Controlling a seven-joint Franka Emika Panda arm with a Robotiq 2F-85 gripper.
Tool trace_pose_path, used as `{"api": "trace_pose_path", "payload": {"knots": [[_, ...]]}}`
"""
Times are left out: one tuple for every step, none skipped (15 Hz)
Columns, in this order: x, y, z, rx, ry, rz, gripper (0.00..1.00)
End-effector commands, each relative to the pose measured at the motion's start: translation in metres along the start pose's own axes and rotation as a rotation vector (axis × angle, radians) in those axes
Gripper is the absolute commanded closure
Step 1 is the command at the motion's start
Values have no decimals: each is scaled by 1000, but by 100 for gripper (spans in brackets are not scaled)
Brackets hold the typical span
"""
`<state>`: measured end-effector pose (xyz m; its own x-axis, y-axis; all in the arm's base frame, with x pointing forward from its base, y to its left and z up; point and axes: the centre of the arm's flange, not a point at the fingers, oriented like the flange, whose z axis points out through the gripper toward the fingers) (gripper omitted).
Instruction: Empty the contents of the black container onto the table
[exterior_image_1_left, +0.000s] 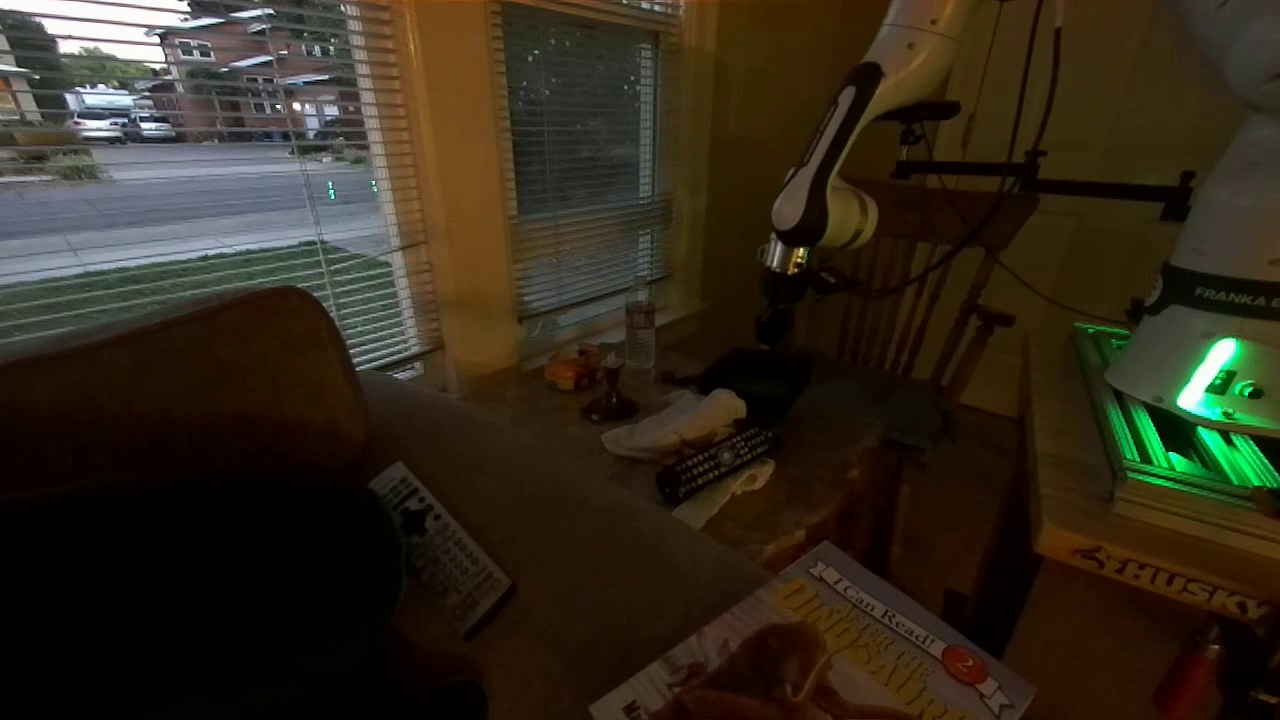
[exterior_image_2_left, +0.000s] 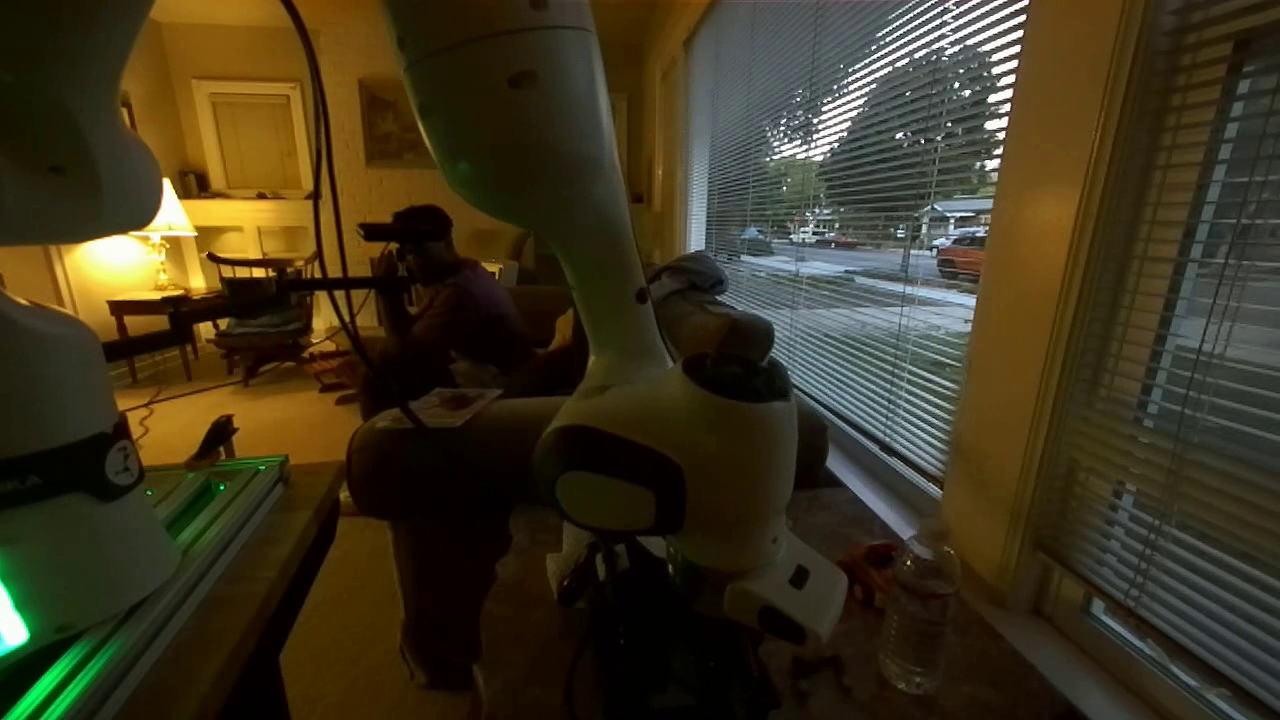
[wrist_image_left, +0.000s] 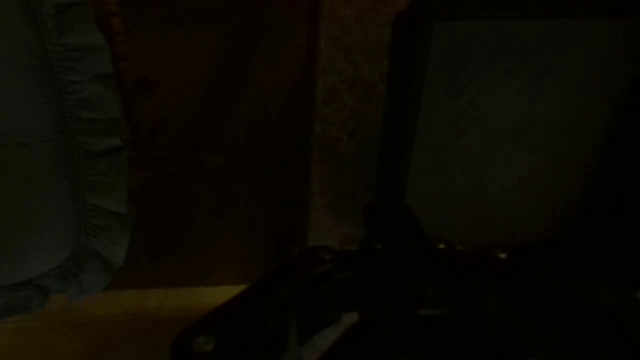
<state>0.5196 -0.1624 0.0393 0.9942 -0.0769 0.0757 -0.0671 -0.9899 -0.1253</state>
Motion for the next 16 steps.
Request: {"api": "trace_pose_path", "payload": {"knots": [[-2,7,13,11,31,-34,98],[-3,8,15,10,40,-36,98],[-3,9,18,11,55,-42,98],[-4,9,20,6,63,-45,98],[-4,9,21,6,73,-48,92],[-4,9,21,9,72,-51,65],[-5,7,21,5,80,-52,64],[-5,6,20,4,90,-60,58],[-4,2,15,-6,103,-67,52],[-3,0,11,-18,99,-66,44],[-3,-5,2,-9,48,-50,38],[-5,-10,-3,-6,17,-29,30],[-7,-16,-9,-22,-7,-39,23],[-9,-22,-18,-30,-34,-37,16],[-9,-27,-25,-40,-56,-40,9],[-9,-35,-35,-43,-64,-43,3]]}}
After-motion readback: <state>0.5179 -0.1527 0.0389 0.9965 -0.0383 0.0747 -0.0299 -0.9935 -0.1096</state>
